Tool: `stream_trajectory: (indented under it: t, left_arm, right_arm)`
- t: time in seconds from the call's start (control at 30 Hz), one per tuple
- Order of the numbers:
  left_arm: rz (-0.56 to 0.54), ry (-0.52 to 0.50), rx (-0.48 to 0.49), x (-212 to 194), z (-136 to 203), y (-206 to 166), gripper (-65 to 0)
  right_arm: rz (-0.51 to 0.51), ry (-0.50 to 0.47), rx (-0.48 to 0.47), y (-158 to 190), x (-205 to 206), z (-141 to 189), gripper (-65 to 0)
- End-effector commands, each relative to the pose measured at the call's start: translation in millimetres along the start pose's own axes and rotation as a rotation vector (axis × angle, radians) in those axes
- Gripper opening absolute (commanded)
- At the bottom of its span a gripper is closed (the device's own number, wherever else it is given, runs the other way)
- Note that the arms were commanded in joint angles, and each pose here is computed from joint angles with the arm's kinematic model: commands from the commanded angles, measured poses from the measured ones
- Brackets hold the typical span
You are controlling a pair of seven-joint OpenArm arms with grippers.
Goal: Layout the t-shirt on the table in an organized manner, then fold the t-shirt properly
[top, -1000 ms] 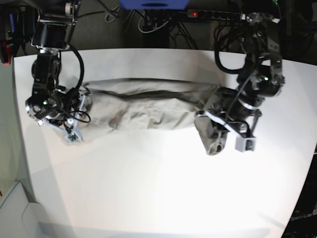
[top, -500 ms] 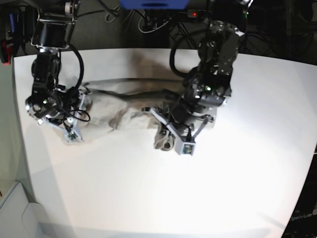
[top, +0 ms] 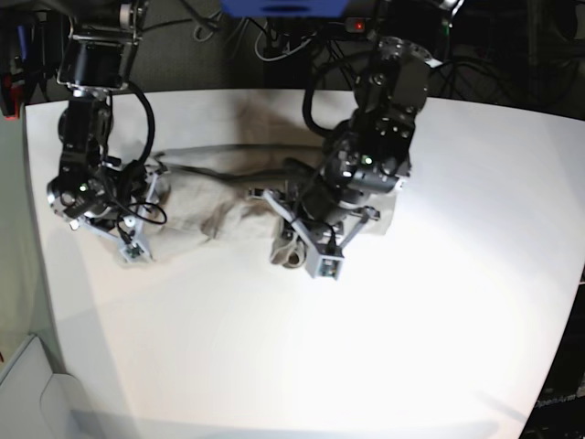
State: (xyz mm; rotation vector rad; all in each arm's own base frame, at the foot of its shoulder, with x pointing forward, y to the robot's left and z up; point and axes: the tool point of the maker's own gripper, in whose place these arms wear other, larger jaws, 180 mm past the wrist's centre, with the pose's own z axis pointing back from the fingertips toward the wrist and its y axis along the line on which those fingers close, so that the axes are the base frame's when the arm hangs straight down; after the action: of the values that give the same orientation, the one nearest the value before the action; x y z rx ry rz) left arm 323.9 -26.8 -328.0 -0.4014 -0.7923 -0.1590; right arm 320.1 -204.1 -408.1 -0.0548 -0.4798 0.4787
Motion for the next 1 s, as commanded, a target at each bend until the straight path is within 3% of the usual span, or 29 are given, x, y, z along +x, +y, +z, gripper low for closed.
stream_trajectory:
  t: [0.0,0.23,0.37,0.5,0.7,0.83,0.9,0.97]
  left_arm:
    - [0.002,-0.032,-0.018,11,1,-5,-61.2]
    - [0.003,-0.023,-0.025,8,0,-7,-31.3]
    - [0.041,-0.021,-0.085,9,0,-17,-24.9]
    - [0.08,-0.025,-0.141,11,1,-26,-25.1]
    - [0.121,-0.122,-0.175,26,10,-30,-26.9]
    - [0.092,-0.204,-0.127,39,25,-8,-43.0]
    - [0.089,-0.21,-0.059,41,28,24,-52.7]
    - [0.121,-0.192,0.025,29,34,61,-58.5]
  right_arm:
    - [0.004,-0.048,-0.022,-9,16,7,-35.2]
    - [0.006,-0.05,-0.026,-11,18,8,-35.2]
    - [0.006,-0.053,-0.025,-11,19,8,-35.2]
    - [0.006,-0.052,-0.025,-11,19,8,-35.2]
    - [0.006,-0.055,-0.025,-11,19,8,-35.2]
    - [0.004,-0.056,-0.027,-11,20,8,-35.2]
    - [0.004,-0.067,-0.035,-15,27,10,-35.2]
    - [0.001,-0.067,-0.043,-18,29,12,-35.2]
